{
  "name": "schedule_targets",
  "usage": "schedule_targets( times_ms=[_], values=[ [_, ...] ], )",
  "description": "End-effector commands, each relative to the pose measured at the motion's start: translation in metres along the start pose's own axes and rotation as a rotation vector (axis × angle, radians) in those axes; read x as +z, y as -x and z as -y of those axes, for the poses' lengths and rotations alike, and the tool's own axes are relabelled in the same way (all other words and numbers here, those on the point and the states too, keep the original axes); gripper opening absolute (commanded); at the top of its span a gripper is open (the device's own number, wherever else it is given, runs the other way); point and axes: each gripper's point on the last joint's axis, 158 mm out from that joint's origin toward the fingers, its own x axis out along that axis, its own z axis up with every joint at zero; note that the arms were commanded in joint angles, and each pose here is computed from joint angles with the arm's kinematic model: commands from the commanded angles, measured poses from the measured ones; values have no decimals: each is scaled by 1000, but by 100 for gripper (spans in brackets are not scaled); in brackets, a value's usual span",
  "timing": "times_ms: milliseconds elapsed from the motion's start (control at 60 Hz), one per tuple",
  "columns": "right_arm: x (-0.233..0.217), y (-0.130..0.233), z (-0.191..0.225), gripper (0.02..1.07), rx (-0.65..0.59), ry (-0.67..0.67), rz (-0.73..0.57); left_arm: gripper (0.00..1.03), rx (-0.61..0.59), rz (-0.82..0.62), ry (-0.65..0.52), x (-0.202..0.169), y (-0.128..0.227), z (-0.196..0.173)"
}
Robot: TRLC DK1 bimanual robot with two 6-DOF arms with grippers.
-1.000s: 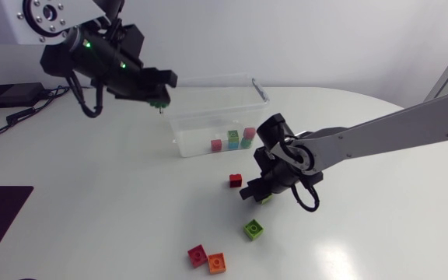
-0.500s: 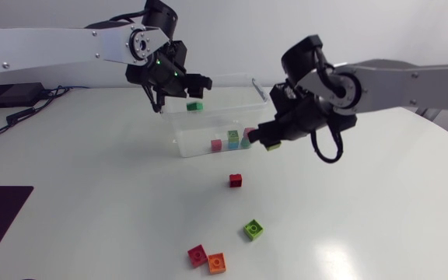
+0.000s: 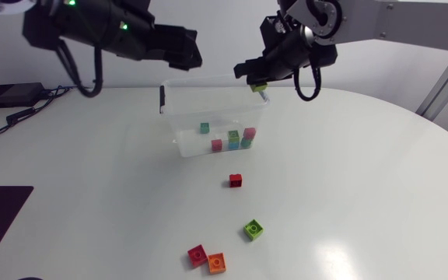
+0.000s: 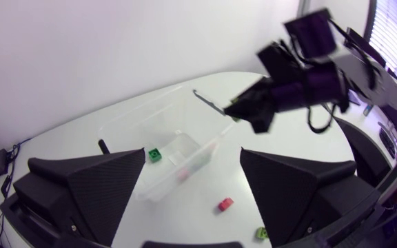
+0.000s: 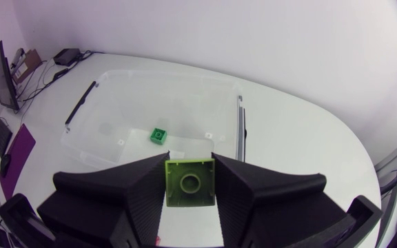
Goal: Place the duplo bricks in the container
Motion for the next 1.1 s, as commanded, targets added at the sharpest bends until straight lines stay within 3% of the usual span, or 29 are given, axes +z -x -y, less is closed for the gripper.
schedule_targets(
  times_ms=[0, 183, 233, 350, 417, 700, 900, 1083],
  values=[
    [1, -21, 0, 36, 1, 6, -19, 98, -40, -157, -59, -65, -7, 13],
    [10, -54, -2, 37, 2, 13, -16, 97, -104, -273, -154, -144, -2, 35],
    [9, -65, -3, 43, -2, 17, -22, 96, -135, -312, -173, -164, -2, 40],
    [1, -90, -1, 86, -13, 31, -52, 96, -213, -390, -224, -207, -3, 52],
    [0, -91, 1, 103, -17, 29, -55, 96, -257, -437, -257, -232, -4, 58],
    [-13, -1, -5, 103, 11, 72, -19, 94, -431, -611, -430, -308, -1, 103],
    [-92, 48, -20, 103, 56, 104, -111, 93, -475, -737, -468, -348, -10, 111],
    [-171, 76, -44, 103, 111, 164, -222, 92, -485, -749, -484, -357, -23, 112]
  ],
)
